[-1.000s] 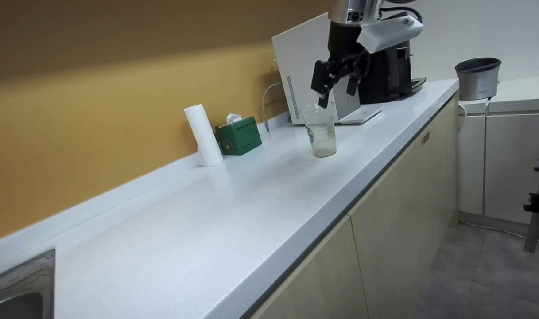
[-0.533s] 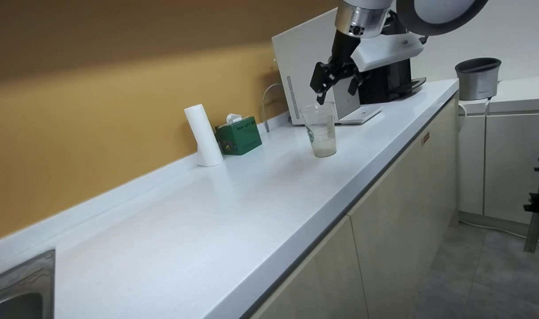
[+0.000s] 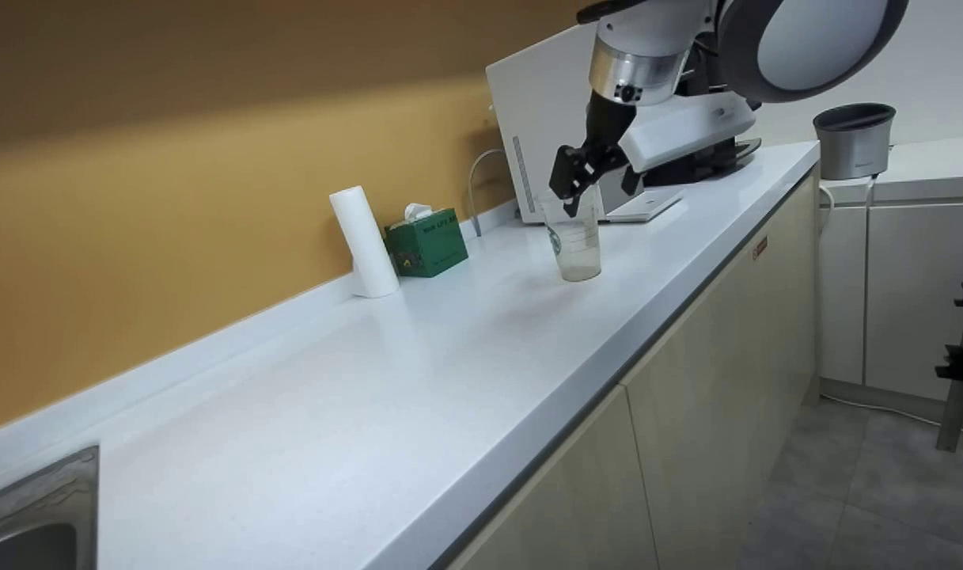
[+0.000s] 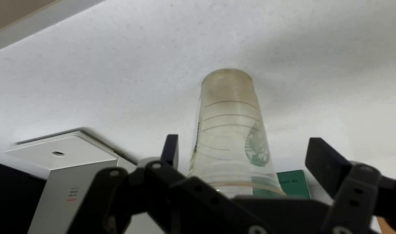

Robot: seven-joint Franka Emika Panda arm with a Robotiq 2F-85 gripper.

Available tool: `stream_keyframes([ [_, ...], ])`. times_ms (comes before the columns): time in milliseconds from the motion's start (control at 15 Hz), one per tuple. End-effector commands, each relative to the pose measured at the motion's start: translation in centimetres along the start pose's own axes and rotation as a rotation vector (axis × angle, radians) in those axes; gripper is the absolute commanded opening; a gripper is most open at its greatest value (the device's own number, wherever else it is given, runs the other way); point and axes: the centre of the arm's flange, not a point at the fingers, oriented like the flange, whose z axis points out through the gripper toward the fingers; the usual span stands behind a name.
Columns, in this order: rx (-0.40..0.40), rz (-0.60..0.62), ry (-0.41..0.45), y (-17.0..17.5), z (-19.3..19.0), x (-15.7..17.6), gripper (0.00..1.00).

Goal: Put the cup on the coffee maker

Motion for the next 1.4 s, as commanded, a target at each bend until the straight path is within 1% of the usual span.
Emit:
stream_keyframes([
  [0,-0.016,0.039,0.028,-1.7,4.5,-1.2,1.00],
  [400,-0.011,0.085,0.049,-2.4,7.8,-1.6,1.00],
  [600,-0.012,0.096,0.100,-2.7,9.3,-1.4,1.00],
  [800,-0.032,0.096,0.147,-2.7,10.8,-1.0,1.00],
  [933,-0.067,0.108,0.179,-2.7,11.6,-0.6,1.00],
  [1333,-0.123,0.093,0.271,-4.2,12.9,0.7,1.00],
])
